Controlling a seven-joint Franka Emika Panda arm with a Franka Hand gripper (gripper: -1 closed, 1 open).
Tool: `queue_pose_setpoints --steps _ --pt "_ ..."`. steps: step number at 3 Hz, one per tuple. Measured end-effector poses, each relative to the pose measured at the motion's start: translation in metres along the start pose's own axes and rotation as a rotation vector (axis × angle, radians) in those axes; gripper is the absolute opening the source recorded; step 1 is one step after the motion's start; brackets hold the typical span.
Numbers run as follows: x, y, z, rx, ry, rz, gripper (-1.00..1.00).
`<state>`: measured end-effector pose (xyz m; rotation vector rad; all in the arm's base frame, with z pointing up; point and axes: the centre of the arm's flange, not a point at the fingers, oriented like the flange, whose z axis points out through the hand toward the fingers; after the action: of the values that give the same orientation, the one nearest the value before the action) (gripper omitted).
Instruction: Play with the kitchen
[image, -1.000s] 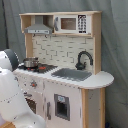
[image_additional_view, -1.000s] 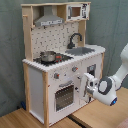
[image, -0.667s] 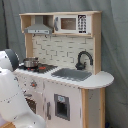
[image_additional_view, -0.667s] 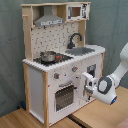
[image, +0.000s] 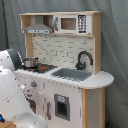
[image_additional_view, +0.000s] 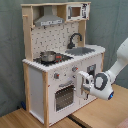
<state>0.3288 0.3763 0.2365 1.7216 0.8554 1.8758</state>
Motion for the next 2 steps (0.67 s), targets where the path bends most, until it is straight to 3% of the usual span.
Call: queue_pose_setpoints --steps 1,2 --pt "0.002 -0.006 0.002 -0.023 -0.037 0.091 1.00" --pt "0.006 -0.020 0.010 -0.046 -0.019 0.072 1.00"
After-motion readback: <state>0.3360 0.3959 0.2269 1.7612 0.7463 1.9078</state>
